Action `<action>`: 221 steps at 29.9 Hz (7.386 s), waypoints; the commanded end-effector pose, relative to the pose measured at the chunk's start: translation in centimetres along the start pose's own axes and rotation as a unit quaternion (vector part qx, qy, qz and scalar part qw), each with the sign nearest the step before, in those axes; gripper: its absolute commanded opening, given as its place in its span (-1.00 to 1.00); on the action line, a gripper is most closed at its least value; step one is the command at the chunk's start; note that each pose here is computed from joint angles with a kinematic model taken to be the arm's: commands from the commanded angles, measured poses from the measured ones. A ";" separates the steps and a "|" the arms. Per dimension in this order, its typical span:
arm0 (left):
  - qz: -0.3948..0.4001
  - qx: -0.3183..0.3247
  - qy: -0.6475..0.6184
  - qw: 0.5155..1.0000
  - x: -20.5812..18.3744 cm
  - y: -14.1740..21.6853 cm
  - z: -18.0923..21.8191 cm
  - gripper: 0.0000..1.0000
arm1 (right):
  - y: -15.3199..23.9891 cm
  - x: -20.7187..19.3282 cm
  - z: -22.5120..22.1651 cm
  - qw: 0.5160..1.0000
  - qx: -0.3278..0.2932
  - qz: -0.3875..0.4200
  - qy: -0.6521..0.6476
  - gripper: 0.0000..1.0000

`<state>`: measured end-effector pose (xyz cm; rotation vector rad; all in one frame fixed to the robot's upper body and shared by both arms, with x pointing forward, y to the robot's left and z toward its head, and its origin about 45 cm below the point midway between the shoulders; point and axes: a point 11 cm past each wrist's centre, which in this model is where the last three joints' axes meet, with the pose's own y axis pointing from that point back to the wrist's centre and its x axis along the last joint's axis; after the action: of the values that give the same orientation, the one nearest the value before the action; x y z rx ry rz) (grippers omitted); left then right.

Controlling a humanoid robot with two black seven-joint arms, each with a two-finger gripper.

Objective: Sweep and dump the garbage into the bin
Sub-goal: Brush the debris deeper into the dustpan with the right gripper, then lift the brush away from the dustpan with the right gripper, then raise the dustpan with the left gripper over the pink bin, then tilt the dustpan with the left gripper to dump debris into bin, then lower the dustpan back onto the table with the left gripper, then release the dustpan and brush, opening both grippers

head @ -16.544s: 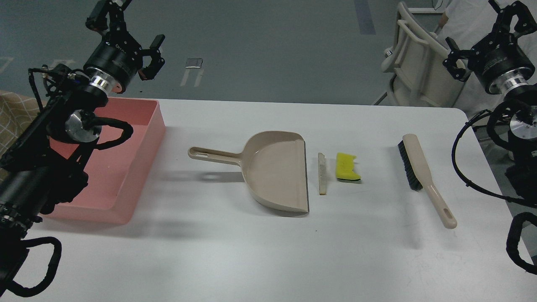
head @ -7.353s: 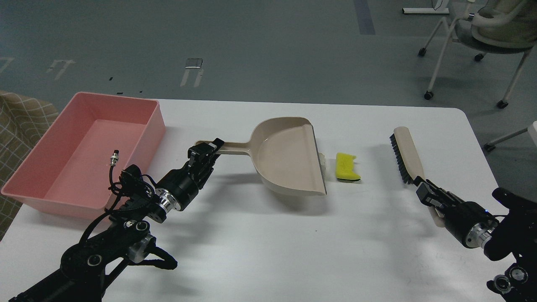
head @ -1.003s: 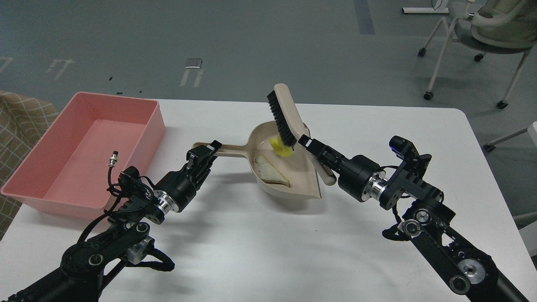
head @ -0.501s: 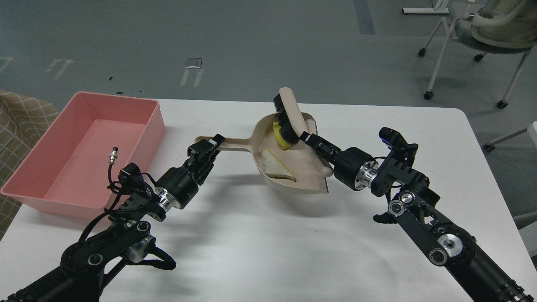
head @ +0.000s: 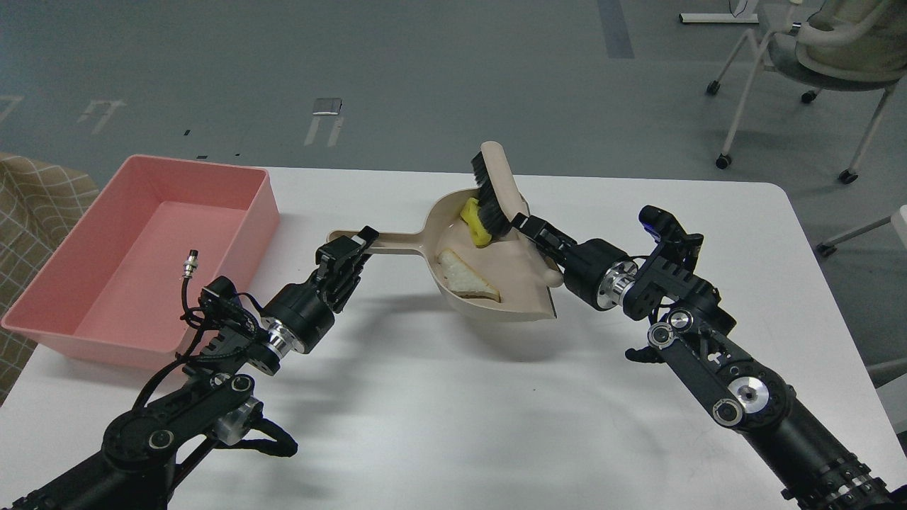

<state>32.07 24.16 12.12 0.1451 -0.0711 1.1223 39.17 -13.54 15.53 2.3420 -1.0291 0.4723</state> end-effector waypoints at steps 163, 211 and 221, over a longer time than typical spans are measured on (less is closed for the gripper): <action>-0.040 -0.011 -0.069 0.997 11.6 1.1 9.3 -1.00 | 26.9 13.2 13.5 0.972 -0.206 0.101 0.056 -0.62; -0.016 0.075 0.038 0.996 -2.7 -2.8 -2.2 0.70 | 23.1 6.9 14.2 0.979 -0.197 -0.003 0.053 -0.57; -0.010 0.064 0.014 0.998 -0.4 -2.2 -0.9 0.73 | 22.9 6.6 14.2 0.980 -0.194 -0.002 0.048 0.02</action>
<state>33.75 22.59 10.59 0.2446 0.0411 1.1059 27.52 -38.84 15.05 1.9522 -0.9695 0.3419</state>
